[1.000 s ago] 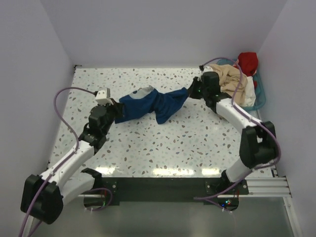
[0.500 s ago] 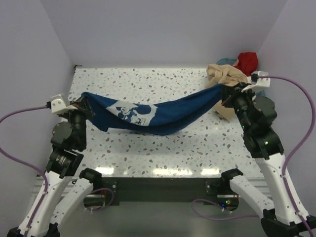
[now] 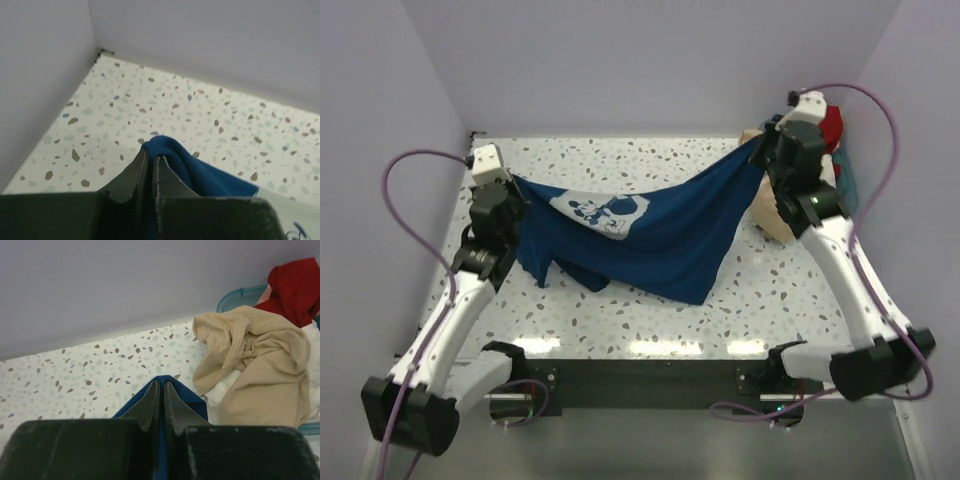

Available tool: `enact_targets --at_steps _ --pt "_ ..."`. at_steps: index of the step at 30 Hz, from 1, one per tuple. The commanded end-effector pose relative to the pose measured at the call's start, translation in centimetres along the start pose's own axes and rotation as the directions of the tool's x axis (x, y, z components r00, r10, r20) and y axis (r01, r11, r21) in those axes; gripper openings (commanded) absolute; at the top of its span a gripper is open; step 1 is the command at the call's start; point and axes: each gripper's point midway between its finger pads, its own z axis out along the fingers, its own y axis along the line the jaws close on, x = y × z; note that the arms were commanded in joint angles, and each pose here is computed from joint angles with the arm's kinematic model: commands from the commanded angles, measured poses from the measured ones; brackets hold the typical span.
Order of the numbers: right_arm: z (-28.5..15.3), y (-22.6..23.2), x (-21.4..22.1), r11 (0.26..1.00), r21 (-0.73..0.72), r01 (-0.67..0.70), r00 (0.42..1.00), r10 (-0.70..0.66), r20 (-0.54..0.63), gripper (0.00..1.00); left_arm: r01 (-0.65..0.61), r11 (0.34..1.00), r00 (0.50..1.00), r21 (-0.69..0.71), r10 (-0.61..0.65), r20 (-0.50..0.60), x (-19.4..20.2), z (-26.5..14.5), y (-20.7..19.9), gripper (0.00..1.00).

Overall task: Fold and stack the t-shirts
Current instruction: Flatten the tshirt out

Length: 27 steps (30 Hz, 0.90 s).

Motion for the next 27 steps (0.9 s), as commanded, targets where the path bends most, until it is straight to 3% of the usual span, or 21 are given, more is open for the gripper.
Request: enact_targets --at_steps 1,2,3,4,5,6,9,12,19,27 --pt "6.2 -1.3 0.7 0.991 0.129 0.041 0.999 -0.039 -0.015 0.0 -0.011 0.996 0.999 0.087 0.014 -0.032 0.3 5.4 -0.6 0.04" --pt "9.0 -1.8 1.9 0.985 0.161 0.059 0.997 -0.05 -0.059 0.0 -0.041 0.994 0.996 0.099 0.048 -0.076 1.8 7.3 -1.2 0.22" --pt "10.2 -2.0 2.3 0.983 0.17 0.063 0.996 -0.051 -0.073 0.0 -0.047 0.994 0.994 0.096 0.056 -0.096 2.5 8.1 -1.4 0.23" --pt "11.2 -1.8 1.2 0.984 0.167 0.061 0.997 -0.051 -0.061 0.1 -0.062 0.991 0.99 0.12 0.076 -0.117 3.3 8.7 -1.9 0.58" --pt "12.4 -1.7 2.2 0.984 0.16 0.079 0.994 -0.065 -0.09 0.42 -0.073 0.99 0.983 0.117 0.092 -0.161 5.0 9.6 -2.0 0.74" --pt "13.4 -1.8 3.9 0.981 0.157 0.112 0.986 -0.089 -0.143 0.58 -0.067 0.991 0.98 0.113 0.086 -0.179 5.7 9.9 -2.0 0.88" --pt "13.4 -0.7 5.2 0.991 0.09 0.096 0.983 -0.08 -0.165 0.72 -0.07 0.996 0.972 0.056 0.08 -0.22 7.9 9.7 -0.6 0.96" --pt "10.7 -0.3 7.0 0.999 0.019 0.037 0.983 -0.033 -0.182 0.74 -0.077 0.996 0.965 -0.037 0.065 -0.253 9.8 8.7 2.2 0.98" --pt "1.4 0.4 15.4 0.987 -0.14 -0.084 0.95 0.036 -0.311 0.71 0.005 0.995 0.947 -0.1 -0.037 -0.318 14.1 6.2 7.1 0.98" --pt "-3.9 0.9 25.6 0.977 -0.197 -0.079 0.878 -0.025 -0.478 0.64 0.152 0.984 0.921 -0.096 -0.176 -0.347 18.0 5.1 9.1 0.98"
